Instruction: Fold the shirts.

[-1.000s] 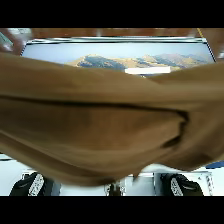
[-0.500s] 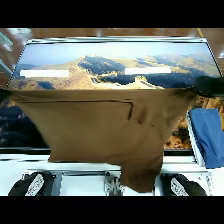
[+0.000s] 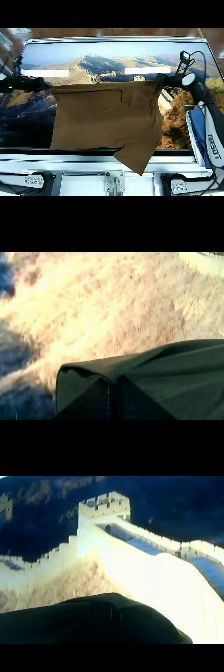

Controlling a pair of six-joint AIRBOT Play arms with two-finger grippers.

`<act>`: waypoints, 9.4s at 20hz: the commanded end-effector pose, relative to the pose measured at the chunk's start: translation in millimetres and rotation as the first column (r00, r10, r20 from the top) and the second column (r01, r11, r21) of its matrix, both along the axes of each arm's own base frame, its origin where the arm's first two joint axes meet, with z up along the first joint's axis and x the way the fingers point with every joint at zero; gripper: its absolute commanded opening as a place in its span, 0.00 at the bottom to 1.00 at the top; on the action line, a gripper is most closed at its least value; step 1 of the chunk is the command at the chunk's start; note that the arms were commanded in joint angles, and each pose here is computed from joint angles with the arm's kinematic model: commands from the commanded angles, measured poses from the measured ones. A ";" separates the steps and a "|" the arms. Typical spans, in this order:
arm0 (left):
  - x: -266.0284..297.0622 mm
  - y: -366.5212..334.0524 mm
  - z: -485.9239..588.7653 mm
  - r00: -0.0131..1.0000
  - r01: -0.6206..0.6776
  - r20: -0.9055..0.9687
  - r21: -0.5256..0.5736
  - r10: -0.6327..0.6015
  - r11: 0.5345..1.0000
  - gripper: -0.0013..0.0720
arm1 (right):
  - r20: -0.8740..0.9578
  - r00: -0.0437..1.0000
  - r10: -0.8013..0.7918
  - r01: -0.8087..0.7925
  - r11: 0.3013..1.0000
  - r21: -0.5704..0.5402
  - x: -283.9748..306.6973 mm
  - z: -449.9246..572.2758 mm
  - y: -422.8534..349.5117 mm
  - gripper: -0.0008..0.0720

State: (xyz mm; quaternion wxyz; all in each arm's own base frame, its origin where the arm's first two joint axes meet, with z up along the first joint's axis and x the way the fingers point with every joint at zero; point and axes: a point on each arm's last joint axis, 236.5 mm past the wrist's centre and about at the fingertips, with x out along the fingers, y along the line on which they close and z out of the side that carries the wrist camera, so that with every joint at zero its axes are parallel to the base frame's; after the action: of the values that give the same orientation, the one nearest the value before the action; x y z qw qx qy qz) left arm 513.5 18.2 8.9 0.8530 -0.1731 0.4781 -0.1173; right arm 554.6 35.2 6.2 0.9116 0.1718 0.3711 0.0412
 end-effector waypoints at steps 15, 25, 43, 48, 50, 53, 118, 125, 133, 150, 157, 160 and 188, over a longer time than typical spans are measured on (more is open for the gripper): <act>2.2 -24.2 -86.8 0.967 0.126 -0.210 -0.097 -0.145 0.987 0.08 | -0.289 0.955 0.069 -0.054 0.997 0.058 -39.1 -89.6 22.7 0.10; -54.9 -10.1 -47.5 0.880 0.174 -0.408 -0.202 -0.244 0.964 0.08 | -0.527 0.848 0.058 -0.032 0.998 0.058 -113.5 -65.3 -18.1 0.10; -91.4 -14.4 -99.6 0.740 0.105 -0.650 -0.145 -0.175 0.984 0.08 | -0.700 0.713 -0.037 0.057 0.998 0.006 -145.4 -116.2 -12.5 0.10; -93.0 -24.8 -105.5 0.724 0.117 -0.663 -0.154 -0.190 0.981 0.17 | -0.691 0.722 -0.032 0.072 0.997 0.029 -140.2 -116.9 -8.6 0.41; -96.8 -21.0 -100.7 0.712 0.090 -0.680 -0.156 -0.173 0.984 0.61 | -0.678 0.735 -0.002 0.032 0.999 0.031 -138.9 -107.0 -7.4 0.72; -105.3 -5.3 -75.5 0.714 0.064 -0.682 -0.160 -0.157 0.985 0.66 | -0.638 0.768 0.064 -0.089 0.996 -0.007 -142.6 -60.5 -17.9 0.72; -306.4 -24.1 -128.8 0.702 -0.325 -0.711 -0.363 -0.035 0.873 0.08 | -0.804 0.530 0.269 0.049 0.937 0.345 -383.7 -130.6 46.3 0.84; -305.3 -24.3 -128.2 0.718 -0.300 -0.694 -0.373 -0.049 0.878 0.08 | -0.813 0.511 0.278 0.014 0.943 0.332 -389.9 -133.5 54.6 0.16; -263.7 -13.1 -100.3 0.819 -0.226 -0.570 -0.424 -0.064 0.877 0.08 | -0.707 0.663 0.246 0.023 0.937 0.349 -329.6 -96.2 57.0 0.10; -35.2 -12.6 -44.3 0.932 -0.106 -0.361 -0.337 -0.024 0.936 0.08 | -0.400 0.916 0.036 0.110 0.936 0.335 -72.7 -45.3 14.7 0.10; -31.8 -34.1 -86.4 0.902 -0.102 -0.428 -0.351 -0.062 0.931 0.23 | -0.443 0.896 0.032 0.125 0.939 0.321 -69.9 -85.8 11.2 0.14; -33.4 -29.6 -79.7 0.901 -0.096 -0.427 -0.357 -0.070 0.929 0.63 | -0.399 0.916 0.049 0.082 0.949 0.305 -67.1 -73.5 5.3 0.81; -47.8 -76.9 -0.5 0.888 0.061 -0.388 -0.435 -0.248 0.898 0.60 | -0.540 0.802 0.255 0.018 0.894 0.448 -121.6 -106.2 8.3 0.10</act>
State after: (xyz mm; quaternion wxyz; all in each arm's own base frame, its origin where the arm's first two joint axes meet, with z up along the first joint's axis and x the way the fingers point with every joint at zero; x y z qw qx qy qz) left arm 462.9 -43.9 2.5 0.6584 -0.3269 0.6391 -0.2263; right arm 424.2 39.2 -124.4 0.6715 0.3418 0.6493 0.1039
